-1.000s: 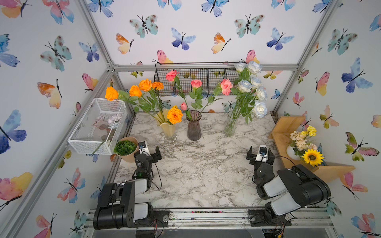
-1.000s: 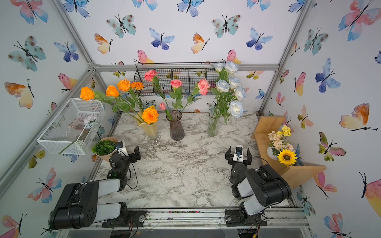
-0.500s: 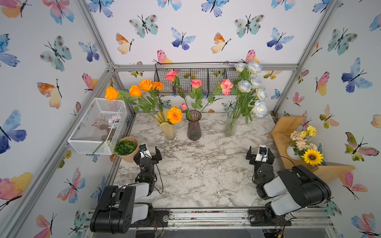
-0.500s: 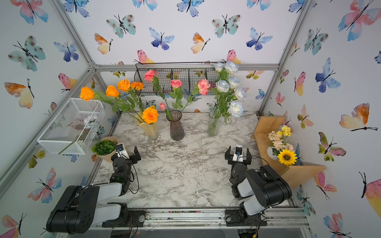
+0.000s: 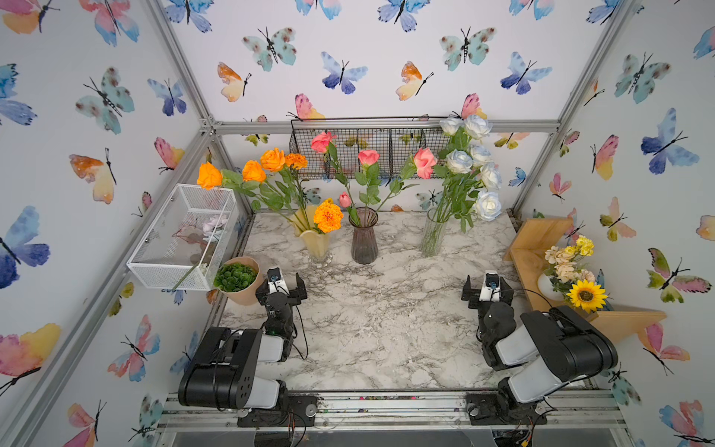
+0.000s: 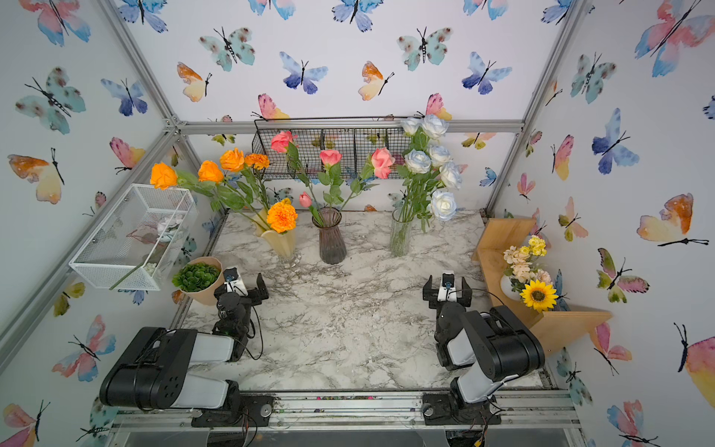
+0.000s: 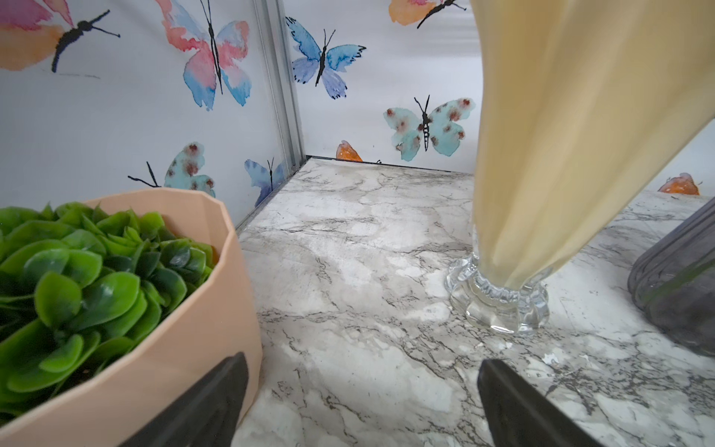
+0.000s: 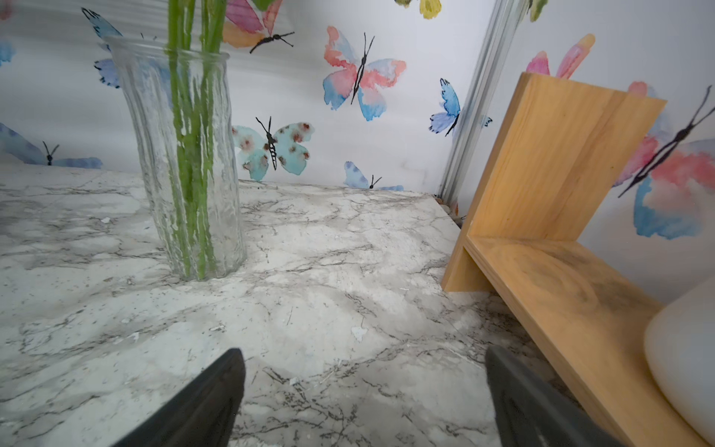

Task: Arrange the flowers in different vases according to their colors
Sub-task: Reset both arms

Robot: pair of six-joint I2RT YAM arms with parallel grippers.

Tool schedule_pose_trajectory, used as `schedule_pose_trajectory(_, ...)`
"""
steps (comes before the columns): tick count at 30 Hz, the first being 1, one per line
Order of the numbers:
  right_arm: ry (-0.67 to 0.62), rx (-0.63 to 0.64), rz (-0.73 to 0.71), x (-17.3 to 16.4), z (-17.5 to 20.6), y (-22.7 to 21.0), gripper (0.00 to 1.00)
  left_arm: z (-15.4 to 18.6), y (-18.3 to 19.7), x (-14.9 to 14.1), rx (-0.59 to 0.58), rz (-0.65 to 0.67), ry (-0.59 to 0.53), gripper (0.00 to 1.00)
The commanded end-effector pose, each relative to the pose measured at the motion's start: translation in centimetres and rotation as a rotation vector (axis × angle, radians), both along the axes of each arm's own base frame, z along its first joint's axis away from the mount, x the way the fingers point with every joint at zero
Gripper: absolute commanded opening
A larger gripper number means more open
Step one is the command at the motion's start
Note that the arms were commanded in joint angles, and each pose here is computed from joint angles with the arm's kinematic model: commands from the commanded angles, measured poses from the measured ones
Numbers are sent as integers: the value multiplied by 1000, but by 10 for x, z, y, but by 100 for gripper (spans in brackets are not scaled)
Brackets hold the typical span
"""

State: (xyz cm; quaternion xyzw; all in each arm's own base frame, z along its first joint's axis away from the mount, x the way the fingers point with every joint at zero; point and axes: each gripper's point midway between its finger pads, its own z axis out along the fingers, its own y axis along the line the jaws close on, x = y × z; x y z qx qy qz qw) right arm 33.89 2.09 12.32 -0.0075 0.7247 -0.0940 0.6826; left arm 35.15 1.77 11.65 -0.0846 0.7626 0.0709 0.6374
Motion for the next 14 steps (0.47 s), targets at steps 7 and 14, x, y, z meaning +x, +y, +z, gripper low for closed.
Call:
schedule_pose_trajectory(7, -5, 16, 24, 3, 2, 4, 99, 4, -1, 4, -4, -12, -3, 99)
schedule_pose_trajectory(14, -14, 18, 22, 1, 4, 3, 99, 5, -1, 3, -7, -12, -7, 99)
